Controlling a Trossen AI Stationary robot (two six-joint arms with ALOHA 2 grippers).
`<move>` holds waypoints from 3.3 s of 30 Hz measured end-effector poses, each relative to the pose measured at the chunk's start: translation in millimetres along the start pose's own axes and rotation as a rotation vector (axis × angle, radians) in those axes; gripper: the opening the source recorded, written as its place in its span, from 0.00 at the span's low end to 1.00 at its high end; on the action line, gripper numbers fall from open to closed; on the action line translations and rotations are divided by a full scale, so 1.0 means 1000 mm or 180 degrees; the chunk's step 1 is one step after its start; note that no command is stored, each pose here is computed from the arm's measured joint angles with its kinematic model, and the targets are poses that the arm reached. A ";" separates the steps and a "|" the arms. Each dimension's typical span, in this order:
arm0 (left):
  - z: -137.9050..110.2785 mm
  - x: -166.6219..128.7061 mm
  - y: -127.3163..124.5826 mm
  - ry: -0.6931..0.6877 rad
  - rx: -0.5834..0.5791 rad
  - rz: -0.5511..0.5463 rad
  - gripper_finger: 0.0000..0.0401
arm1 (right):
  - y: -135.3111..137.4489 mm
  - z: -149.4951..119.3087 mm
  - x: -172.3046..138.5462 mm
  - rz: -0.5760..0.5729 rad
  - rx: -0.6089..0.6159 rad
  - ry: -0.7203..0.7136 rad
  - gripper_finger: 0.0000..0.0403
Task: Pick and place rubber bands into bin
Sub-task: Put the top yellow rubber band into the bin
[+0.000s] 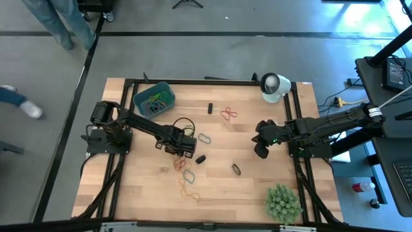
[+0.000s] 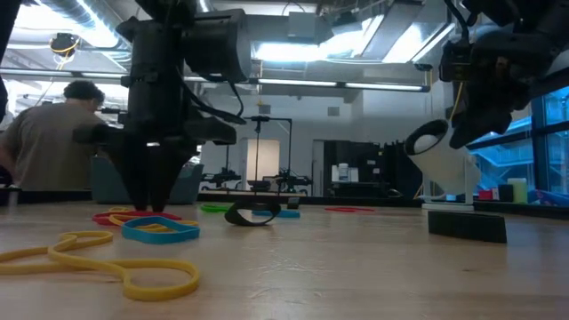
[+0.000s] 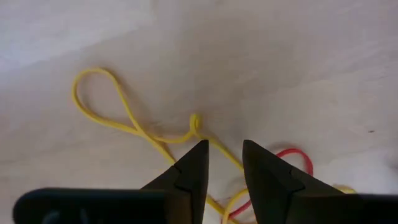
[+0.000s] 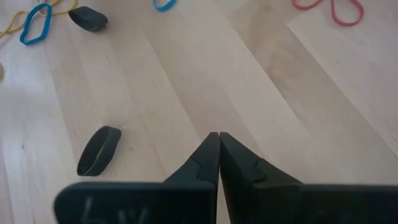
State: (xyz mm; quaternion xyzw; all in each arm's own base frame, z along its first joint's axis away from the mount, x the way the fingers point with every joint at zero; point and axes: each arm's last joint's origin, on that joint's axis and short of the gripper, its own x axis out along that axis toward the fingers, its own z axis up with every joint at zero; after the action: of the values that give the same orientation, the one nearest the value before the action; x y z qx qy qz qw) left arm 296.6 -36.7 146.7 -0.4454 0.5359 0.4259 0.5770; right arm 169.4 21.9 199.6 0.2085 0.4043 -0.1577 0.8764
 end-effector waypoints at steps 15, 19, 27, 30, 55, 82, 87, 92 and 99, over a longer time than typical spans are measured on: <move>0.001 -0.023 0.002 -0.0192 0.0200 -0.0171 0.01 | 0.002 0.002 0.000 0.0051 0.0010 -0.0076 0.04; 0.000 -0.053 0.003 -0.0444 0.0199 -0.0443 0.00 | 0.002 0.003 0.000 0.0057 0.0011 -0.0083 0.04; -0.003 -0.091 0.021 -0.0708 0.0054 -0.0665 0.00 | 0.002 0.003 0.000 0.0039 0.0000 -0.0102 0.04; -0.005 -0.086 0.027 -0.0607 0.0008 -0.0463 0.02 | 0.002 0.003 0.000 0.0013 0.0003 -0.0130 0.04; 0.001 0.004 0.016 -0.0186 -0.0243 -0.0127 0.44 | 0.003 0.004 0.000 0.0051 0.0023 -0.0170 0.04; 0.000 0.003 0.011 -0.0145 -0.0160 -0.0307 0.42 | 0.017 0.029 -0.011 0.0525 -0.0189 -0.0636 0.08; 0.000 0.003 0.011 -0.0145 -0.0162 -0.0307 0.42 | 0.022 0.038 -0.019 0.0570 -0.0377 -0.0757 0.08; 0.000 0.003 0.011 -0.0145 -0.0162 -0.0306 0.42 | 0.022 0.039 -0.020 0.0562 -0.0464 -0.0783 0.08; 0.000 0.002 0.011 -0.0082 -0.0159 -0.0312 0.41 | 0.022 0.039 -0.020 0.0562 -0.0460 -0.0780 0.08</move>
State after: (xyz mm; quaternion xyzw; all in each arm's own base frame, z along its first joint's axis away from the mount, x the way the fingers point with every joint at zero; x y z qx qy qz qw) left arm 285.7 -34.1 143.6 -0.4799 0.4952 0.4161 0.5927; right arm 191.9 24.1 243.2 0.1589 0.2849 -0.0749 0.9423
